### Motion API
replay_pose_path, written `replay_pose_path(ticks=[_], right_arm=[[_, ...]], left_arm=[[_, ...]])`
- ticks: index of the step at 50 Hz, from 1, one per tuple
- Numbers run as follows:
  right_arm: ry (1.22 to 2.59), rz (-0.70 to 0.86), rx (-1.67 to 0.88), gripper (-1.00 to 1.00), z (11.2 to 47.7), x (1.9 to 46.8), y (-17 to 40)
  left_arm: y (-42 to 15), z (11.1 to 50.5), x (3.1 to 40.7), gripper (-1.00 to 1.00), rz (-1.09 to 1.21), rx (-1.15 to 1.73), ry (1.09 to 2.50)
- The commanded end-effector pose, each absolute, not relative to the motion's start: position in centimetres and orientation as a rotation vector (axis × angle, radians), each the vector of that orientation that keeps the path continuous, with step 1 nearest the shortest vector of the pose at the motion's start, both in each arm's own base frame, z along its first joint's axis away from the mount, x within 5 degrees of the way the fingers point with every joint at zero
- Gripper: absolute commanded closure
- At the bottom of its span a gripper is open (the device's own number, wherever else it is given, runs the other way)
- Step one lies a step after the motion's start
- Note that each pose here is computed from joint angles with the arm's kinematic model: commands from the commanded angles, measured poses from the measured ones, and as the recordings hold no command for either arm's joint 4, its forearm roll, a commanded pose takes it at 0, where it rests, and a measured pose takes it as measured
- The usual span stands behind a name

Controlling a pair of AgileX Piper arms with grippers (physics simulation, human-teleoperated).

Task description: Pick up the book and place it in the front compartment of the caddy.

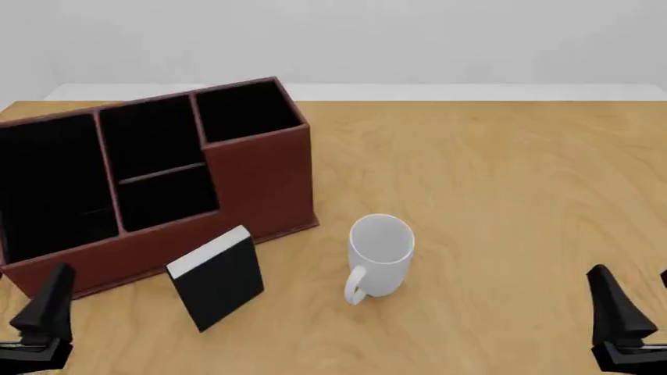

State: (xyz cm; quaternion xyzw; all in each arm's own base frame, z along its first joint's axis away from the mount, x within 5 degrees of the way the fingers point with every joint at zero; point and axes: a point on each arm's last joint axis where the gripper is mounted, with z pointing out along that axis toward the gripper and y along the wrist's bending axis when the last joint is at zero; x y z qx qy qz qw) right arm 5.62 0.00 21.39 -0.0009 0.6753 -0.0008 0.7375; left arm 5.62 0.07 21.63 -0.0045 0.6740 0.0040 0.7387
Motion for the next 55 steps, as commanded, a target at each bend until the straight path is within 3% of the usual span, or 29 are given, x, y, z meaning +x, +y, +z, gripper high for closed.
replay_pose_path(ticks=[1, 11, 23, 29, 34, 55], right_arm=[[1.483, -0.003, -0.003, -1.0, 21.6, 5.6, 0.0], [1.482, -0.004, -0.005, -1.0, 21.6, 5.7, 0.0], [1.482, -0.004, -0.004, -1.0, 21.6, 5.7, 0.0], [1.482, -0.004, -0.004, -1.0, 21.6, 5.6, 0.0], [1.482, -0.004, -0.004, -1.0, 21.7, 5.6, 0.0], [1.482, -0.004, -0.004, -1.0, 21.5, 5.7, 0.0]], left_arm=[[0.0, 21.5, 6.0, -1.0, 0.007, -0.003, 1.48], [-0.9, 22.9, 8.2, -1.0, -0.035, 0.136, 1.47], [-3.6, 31.4, 12.8, -1.0, -0.047, 0.356, 1.43], [-7.5, 32.6, 16.5, -1.0, -0.115, 0.567, 1.56], [-8.0, 34.6, 17.8, -1.0, -0.125, 0.566, 1.588], [-11.4, 33.7, 19.4, -1.0, -0.081, 0.902, 1.789]])
